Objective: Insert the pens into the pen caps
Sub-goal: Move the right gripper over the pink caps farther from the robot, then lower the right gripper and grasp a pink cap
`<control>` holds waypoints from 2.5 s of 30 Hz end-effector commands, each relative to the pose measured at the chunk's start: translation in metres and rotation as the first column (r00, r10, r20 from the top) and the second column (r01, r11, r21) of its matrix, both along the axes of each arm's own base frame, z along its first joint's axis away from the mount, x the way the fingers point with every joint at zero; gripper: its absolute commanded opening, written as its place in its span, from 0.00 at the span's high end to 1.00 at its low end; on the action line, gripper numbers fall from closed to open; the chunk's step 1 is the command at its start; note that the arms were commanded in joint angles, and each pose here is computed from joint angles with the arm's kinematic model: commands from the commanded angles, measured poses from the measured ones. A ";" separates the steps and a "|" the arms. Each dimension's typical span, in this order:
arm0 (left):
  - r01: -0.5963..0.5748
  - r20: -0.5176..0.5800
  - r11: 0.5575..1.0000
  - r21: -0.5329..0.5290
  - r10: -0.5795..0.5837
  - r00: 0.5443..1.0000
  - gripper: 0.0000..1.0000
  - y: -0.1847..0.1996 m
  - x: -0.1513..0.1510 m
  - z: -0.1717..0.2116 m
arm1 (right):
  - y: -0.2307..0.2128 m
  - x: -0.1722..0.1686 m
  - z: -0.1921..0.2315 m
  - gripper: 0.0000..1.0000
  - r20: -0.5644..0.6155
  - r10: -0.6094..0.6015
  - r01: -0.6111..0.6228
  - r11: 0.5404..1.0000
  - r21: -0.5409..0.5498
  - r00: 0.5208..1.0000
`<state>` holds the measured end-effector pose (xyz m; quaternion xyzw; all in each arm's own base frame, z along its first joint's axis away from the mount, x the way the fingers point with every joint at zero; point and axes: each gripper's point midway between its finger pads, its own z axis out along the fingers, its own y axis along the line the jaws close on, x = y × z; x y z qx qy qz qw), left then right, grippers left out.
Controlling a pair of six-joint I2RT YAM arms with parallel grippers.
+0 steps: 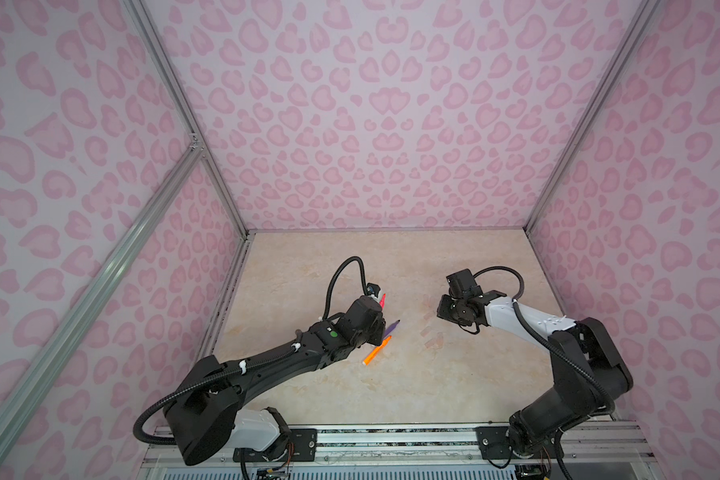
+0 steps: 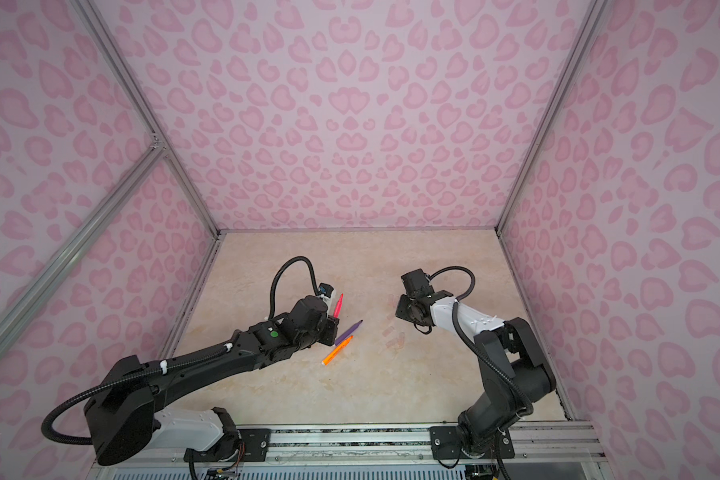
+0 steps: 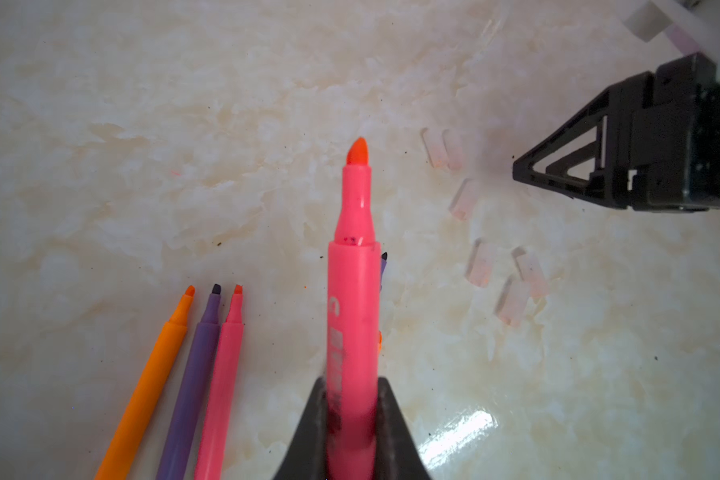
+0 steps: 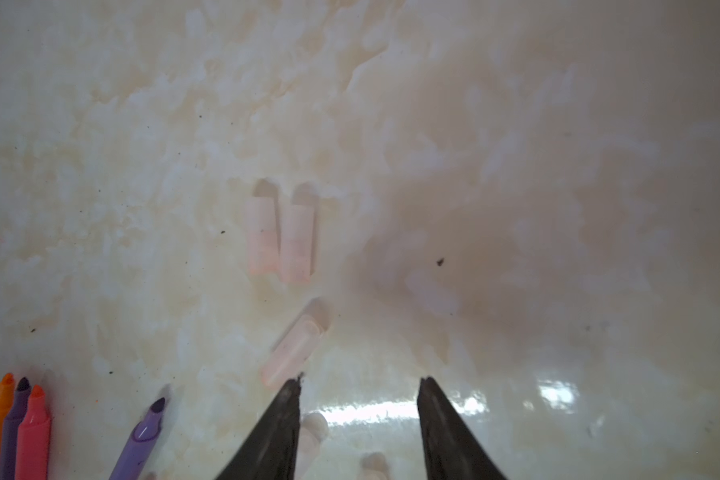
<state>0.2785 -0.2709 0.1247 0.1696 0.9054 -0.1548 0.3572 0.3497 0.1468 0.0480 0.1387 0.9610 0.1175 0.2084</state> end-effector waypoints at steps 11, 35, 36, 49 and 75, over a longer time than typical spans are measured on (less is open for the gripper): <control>-0.116 0.026 0.990 -0.079 0.119 0.993 0.96 0.004 0.009 0.007 | 0.023 -0.004 -0.026 0.57 -0.091 0.096 -0.107 0.987 -0.122 0.991; -0.030 0.076 0.982 -0.186 0.044 0.996 0.96 -0.001 -0.004 0.031 | 0.009 0.009 -0.017 0.59 -0.058 0.082 -0.095 0.956 -0.276 0.995; -0.031 0.076 0.982 -0.185 0.046 0.996 0.96 -0.001 -0.005 0.031 | 0.009 0.010 -0.017 0.59 -0.056 0.084 -0.096 0.957 -0.273 0.995; -0.015 0.127 0.970 -0.241 0.047 0.991 0.96 0.010 -0.014 0.050 | 0.009 0.013 -0.029 0.63 -0.087 0.088 -0.109 0.952 -0.285 0.992; -0.032 0.124 0.968 -0.250 0.065 0.990 0.96 0.011 -0.013 0.051 | 0.002 0.009 -0.046 0.84 -0.131 0.052 -0.088 0.952 -0.292 0.990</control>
